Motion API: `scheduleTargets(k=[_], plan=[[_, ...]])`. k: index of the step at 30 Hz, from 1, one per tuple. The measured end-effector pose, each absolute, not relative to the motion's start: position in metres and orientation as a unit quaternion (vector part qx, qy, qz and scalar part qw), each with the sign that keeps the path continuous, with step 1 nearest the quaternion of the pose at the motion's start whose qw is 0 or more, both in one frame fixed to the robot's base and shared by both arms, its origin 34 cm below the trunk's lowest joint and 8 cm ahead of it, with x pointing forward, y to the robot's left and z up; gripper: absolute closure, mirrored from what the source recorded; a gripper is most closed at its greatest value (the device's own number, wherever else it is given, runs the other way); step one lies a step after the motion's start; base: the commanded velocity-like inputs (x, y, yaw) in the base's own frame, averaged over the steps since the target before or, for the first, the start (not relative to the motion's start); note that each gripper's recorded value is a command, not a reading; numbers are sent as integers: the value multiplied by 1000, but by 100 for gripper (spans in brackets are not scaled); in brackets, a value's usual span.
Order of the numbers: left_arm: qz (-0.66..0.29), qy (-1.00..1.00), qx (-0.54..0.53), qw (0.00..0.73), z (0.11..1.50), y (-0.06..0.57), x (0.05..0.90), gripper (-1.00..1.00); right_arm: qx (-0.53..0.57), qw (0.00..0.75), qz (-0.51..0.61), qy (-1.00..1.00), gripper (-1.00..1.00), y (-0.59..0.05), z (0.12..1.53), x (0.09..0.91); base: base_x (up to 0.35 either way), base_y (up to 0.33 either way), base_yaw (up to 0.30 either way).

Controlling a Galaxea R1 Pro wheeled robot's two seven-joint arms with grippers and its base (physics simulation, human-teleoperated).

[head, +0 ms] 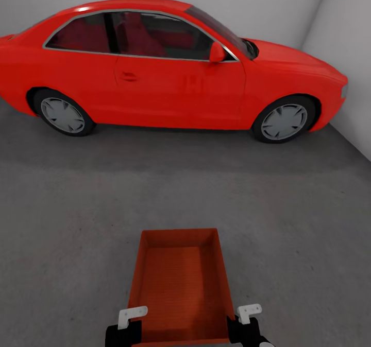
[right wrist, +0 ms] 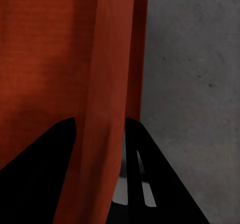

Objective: Move the two storage containers from the living room to the garage. In the garage, place one container on the floor and stack the other container on top of it (either order is fine).

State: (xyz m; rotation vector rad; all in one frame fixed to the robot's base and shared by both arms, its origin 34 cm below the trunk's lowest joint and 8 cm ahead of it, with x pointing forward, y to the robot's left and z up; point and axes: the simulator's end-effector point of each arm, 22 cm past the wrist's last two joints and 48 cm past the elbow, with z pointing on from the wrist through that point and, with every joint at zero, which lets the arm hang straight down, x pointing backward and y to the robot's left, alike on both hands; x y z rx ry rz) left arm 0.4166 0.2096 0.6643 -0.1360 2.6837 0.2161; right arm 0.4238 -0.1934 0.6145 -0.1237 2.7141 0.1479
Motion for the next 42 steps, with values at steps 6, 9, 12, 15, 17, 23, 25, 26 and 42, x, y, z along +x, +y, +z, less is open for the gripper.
scheduleTargets(k=[6, 9, 12, 15, 17, 23, 25, 26, 42], plan=[[78, 971, -49, 221, 660, 210, 419, 100, -45, 209, 53, 975, 100, -193, 610, 426, 0, 0, 0], [78, 971, -49, 221, 657, 210, 420, 100, -45, 209, 53, 975, 100, -193, 608, 427, 0, 0, 0], [78, 971, -49, 221, 655, 210, 421, 100, -45, 208, 53, 976, 100, -193, 605, 428, 0, 0, 0], [78, 971, -49, 222, 653, 210, 423, 100, -45, 209, 53, 975, 100, -193, 603, 430, 0, 0, 0], [78, 971, -49, 221, 651, 210, 423, 100, -45, 209, 53, 975, 100, -193, 601, 430, 0, 0, 0], [78, 971, -49, 222, 646, 210, 425, 100, -44, 209, 53, 975, 100, -193, 596, 432, 0, 0, 0], [78, 971, -49, 221, 644, 210, 426, 100, -45, 209, 53, 975, 100, -193, 594, 433, 0, 0, 0], [78, 971, -49, 221, 643, 210, 426, 100, -45, 209, 53, 975, 100, -193, 593, 433, 0, 0, 0], [78, 971, -49, 222, 627, 209, 431, 100, -45, 209, 53, 975, 100, -194, 577, 438, 0, 0, 0]])
